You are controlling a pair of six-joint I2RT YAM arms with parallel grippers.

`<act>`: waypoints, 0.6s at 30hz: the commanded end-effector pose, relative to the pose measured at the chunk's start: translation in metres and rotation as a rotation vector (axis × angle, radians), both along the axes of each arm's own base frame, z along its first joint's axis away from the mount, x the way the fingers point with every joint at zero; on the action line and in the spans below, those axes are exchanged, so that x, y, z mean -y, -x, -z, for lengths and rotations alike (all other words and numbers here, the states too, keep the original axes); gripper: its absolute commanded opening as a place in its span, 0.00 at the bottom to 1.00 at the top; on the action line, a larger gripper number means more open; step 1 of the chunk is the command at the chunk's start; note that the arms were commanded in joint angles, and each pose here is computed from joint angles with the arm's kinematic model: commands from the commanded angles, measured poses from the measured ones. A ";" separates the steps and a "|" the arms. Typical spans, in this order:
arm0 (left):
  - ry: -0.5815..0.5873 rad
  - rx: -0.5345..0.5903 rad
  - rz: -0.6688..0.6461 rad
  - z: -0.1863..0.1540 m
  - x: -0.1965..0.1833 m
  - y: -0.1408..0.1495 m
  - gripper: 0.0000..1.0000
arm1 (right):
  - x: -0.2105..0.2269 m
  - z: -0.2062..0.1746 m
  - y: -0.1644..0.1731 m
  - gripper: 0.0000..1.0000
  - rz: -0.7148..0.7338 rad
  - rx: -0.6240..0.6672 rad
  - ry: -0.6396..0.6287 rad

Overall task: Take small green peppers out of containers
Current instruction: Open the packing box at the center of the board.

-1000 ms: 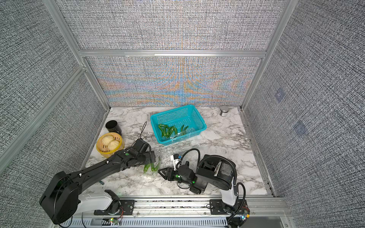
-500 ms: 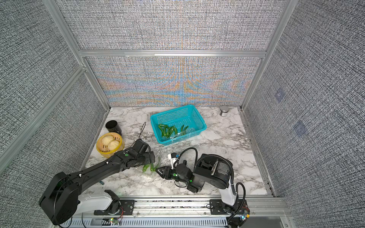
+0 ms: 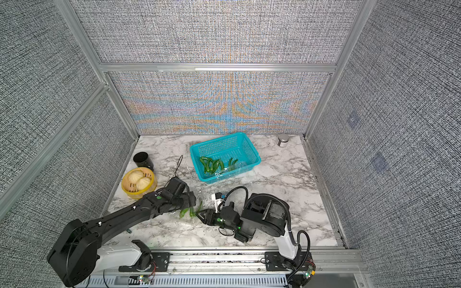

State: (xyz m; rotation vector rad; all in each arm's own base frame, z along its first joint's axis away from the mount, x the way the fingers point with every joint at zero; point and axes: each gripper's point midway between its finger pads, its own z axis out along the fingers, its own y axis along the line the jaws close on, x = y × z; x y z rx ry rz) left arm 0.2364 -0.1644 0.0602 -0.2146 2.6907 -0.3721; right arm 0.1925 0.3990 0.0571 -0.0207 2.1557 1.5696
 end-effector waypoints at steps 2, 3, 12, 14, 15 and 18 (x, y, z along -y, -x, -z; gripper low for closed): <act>0.066 -0.056 0.025 -0.001 0.011 0.012 0.96 | -0.002 0.003 -0.003 0.48 0.007 0.007 0.050; 0.072 -0.058 0.026 -0.001 0.011 0.012 0.95 | -0.003 0.003 -0.004 0.48 0.006 0.004 0.062; 0.135 -0.053 0.028 0.002 0.021 0.012 0.95 | -0.012 -0.002 -0.003 0.43 -0.036 -0.007 0.166; 0.132 -0.047 0.027 0.000 0.020 0.011 0.95 | -0.010 0.002 -0.001 0.41 -0.036 -0.020 0.189; 0.128 -0.045 0.028 -0.001 0.020 0.011 0.95 | -0.008 0.005 -0.001 0.39 -0.033 -0.029 0.207; 0.118 -0.035 0.032 -0.004 0.018 0.010 0.95 | -0.004 0.014 0.001 0.34 -0.036 -0.058 0.250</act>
